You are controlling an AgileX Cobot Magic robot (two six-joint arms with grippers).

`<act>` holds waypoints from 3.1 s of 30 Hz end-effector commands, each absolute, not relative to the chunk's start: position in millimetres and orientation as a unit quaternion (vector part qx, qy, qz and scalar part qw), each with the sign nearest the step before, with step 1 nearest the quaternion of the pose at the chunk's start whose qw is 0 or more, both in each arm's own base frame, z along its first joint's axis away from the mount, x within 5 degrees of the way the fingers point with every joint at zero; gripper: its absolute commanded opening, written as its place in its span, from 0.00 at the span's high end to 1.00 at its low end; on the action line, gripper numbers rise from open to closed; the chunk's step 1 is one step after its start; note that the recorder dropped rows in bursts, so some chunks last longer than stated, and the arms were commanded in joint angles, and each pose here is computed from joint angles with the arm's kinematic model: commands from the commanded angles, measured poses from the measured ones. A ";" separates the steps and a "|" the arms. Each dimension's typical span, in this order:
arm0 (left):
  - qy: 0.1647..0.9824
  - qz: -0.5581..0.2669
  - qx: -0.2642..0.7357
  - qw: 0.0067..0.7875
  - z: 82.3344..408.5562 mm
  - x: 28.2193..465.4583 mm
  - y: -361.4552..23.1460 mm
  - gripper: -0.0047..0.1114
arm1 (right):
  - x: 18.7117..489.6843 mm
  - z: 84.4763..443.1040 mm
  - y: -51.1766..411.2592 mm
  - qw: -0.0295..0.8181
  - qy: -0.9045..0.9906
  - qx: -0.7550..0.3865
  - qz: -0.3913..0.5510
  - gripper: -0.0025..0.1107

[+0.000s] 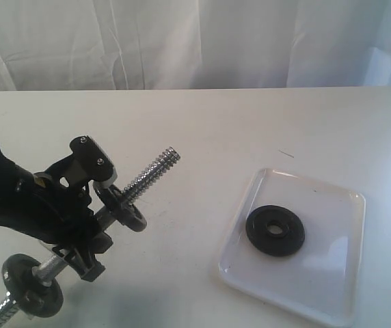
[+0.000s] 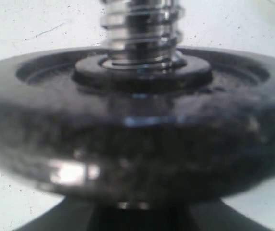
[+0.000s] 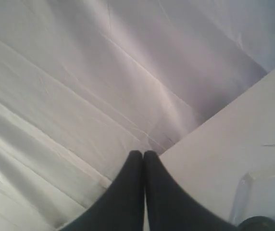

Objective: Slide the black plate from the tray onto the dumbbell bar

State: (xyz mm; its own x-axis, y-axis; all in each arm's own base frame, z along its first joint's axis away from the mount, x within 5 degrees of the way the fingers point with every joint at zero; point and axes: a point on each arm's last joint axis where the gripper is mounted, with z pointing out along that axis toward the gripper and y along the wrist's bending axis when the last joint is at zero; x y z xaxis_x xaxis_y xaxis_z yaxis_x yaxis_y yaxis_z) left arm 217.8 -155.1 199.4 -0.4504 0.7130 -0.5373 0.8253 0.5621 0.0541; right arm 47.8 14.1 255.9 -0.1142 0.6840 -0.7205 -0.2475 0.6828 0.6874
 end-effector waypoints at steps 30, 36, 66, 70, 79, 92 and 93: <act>0.833 -0.113 0.416 0.347 227.4 226.9 -158.2 0.96 | 295.8 287.5 108.2 0.237 0.922 -0.270 0.145 0.27; 0.833 -0.113 0.416 0.347 227.4 226.9 -158.2 0.96 | 304.0 248.5 115.7 0.141 0.940 -0.267 0.155 0.18; 0.835 -0.117 0.420 0.336 226.3 225.1 -158.2 0.96 | 314.5 216.1 124.7 0.106 0.939 -0.291 0.148 0.05; 0.835 -0.117 0.420 0.336 226.3 225.1 -158.2 0.96 | 317.6 216.5 124.5 0.123 0.936 -0.297 0.141 0.05; 0.835 -0.117 0.420 0.336 226.3 225.1 -158.2 0.96 | 323.7 193.5 124.2 0.096 0.934 -0.319 0.127 0.05; 0.835 -0.117 0.420 0.336 226.3 225.1 -158.2 0.96 | 332.3 168.3 122.0 0.081 0.935 -0.330 0.100 0.05; 0.835 -0.117 0.420 0.336 226.3 225.1 -158.2 0.96 | 332.8 166.9 122.1 0.081 0.935 -0.329 0.100 0.05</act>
State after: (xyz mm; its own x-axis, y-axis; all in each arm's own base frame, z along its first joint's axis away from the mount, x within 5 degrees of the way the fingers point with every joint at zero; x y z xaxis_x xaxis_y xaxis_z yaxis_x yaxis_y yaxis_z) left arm 218.8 -155.5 200.0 -0.4498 0.7064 -0.5466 0.8211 0.5678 0.0582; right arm 329.9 121.8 169.2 -0.7792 -0.5913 -0.2078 -0.6225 0.7688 0.1464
